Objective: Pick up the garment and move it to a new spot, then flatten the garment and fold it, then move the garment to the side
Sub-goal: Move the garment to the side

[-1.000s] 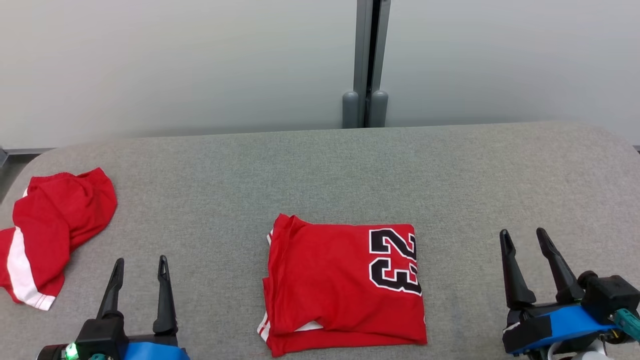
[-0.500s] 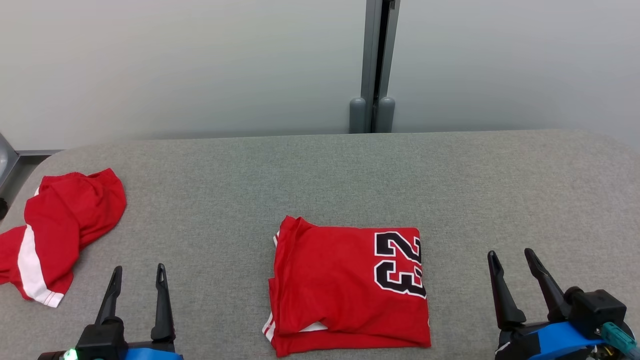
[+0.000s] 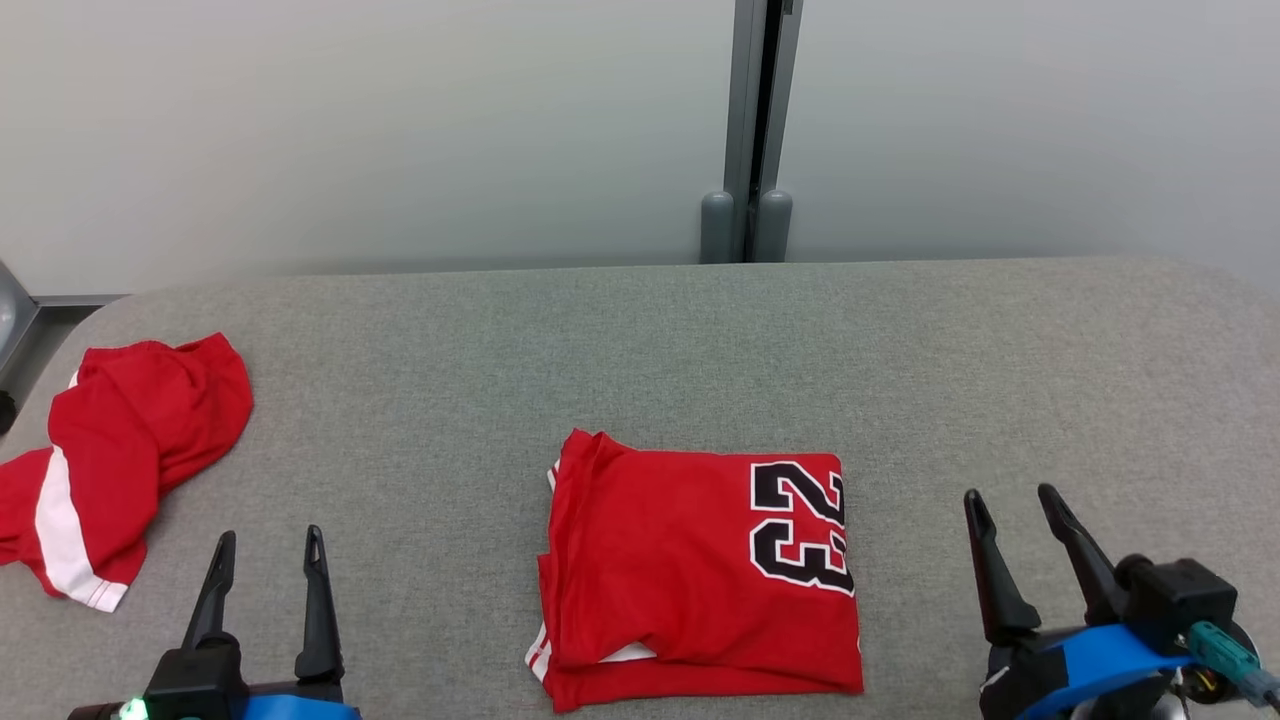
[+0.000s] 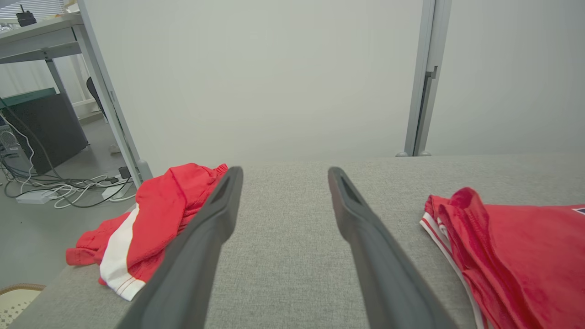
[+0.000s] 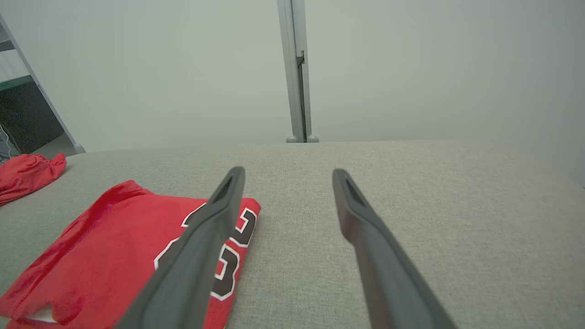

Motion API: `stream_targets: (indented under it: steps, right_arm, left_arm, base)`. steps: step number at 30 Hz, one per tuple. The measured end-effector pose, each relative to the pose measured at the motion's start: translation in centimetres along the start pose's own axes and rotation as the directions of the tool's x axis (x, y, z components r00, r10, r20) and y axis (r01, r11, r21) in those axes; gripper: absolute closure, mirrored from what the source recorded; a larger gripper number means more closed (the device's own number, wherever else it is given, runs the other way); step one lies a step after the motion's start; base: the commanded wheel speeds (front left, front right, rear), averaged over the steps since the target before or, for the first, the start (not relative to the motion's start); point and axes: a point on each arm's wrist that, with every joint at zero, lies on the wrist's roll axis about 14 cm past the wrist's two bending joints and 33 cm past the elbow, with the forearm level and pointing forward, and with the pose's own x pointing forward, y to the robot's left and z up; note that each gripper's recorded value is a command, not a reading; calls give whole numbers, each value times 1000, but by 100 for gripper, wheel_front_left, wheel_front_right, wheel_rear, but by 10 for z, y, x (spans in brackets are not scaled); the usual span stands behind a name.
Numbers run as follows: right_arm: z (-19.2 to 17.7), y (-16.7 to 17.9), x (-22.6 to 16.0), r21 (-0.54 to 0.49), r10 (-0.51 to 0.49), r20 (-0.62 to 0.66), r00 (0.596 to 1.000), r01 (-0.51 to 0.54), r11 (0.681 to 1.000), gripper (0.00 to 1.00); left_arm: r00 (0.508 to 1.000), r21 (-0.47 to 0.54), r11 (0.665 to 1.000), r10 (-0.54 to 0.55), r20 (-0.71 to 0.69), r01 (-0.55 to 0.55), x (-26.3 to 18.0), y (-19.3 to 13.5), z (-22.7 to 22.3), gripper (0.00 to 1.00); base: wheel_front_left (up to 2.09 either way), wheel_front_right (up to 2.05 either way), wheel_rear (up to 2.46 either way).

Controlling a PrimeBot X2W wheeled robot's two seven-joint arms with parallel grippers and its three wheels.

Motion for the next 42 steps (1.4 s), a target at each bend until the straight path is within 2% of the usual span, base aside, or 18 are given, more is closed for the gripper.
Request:
stream_targets:
  steps: [7, 11, 19, 25, 37, 42]
  right_arm:
    - [25, 27, 32, -18, 91, 46, 995, -90, 996, 0]
    - [22, 40, 47, -19, 134, 21, 991, -133, 991, 0]
    - [-35, 51, 58, 30, 170, -172, 970, -167, 986, 0]
    - [-81, 55, 54, 54, 183, -309, 933, -175, 983, 0]
    - [-136, 59, 37, 96, 193, -470, 861, -168, 981, 0]
    - [-141, 65, 36, 115, 207, -477, 854, -173, 978, 0]
  left_arm:
    - [1000, 5, 1000, 8, -6, -8, 3, 4, -2, 0]
    - [1000, 5, 1000, 12, 1, -12, 6, 4, 1, 0]
    - [999, -10, 999, 38, -15, -38, 8, 9, -4, 0]
    - [998, -15, 998, 54, -33, -54, 12, 13, -10, 0]
    - [997, -20, 998, 61, -50, -62, 17, 12, -15, 0]
    - [997, -23, 998, 57, -58, -59, 18, 10, -18, 0]
  base:
    - [0, 0, 0]
    - [0, 0, 0]
    - [0, 0, 0]
    - [0, 0, 0]
    - [0, 0, 0]
    - [0, 0, 0]
